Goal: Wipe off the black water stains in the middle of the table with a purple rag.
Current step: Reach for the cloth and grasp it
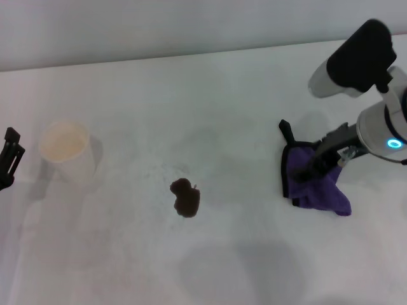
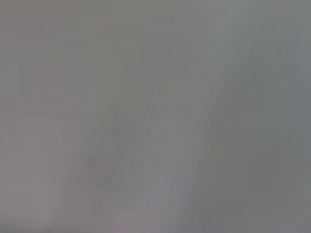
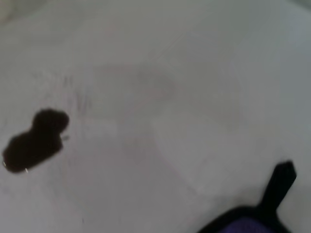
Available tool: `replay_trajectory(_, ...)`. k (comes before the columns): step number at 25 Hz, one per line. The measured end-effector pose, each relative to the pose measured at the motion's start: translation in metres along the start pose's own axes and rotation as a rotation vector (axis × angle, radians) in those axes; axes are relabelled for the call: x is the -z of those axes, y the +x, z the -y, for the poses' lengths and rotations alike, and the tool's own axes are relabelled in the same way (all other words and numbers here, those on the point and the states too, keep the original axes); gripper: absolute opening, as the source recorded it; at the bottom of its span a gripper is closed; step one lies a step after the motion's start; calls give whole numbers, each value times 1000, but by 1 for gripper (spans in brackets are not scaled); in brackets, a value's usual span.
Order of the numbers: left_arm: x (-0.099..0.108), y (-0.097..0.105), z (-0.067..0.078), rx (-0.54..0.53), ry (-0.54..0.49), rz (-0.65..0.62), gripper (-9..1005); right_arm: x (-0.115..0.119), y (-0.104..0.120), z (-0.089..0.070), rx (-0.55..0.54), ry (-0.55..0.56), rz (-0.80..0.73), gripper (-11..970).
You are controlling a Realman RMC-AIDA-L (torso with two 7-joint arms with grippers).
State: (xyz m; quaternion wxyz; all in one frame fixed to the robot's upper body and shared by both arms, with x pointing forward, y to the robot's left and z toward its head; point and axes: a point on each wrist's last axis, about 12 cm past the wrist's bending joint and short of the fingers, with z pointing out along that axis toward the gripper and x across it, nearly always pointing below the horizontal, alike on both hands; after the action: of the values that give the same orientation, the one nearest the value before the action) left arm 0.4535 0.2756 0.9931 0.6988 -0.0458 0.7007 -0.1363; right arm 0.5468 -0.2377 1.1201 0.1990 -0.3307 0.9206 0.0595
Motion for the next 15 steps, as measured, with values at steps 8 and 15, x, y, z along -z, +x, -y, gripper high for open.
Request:
replay_trajectory(8,-3,0,2,-8,10,-2,888,-21,9,7,-17,0,-100,766)
replay_trajectory(15,-3,0,2,-8,12,-4,887,-22,8,7,-17,-2,-105,761)
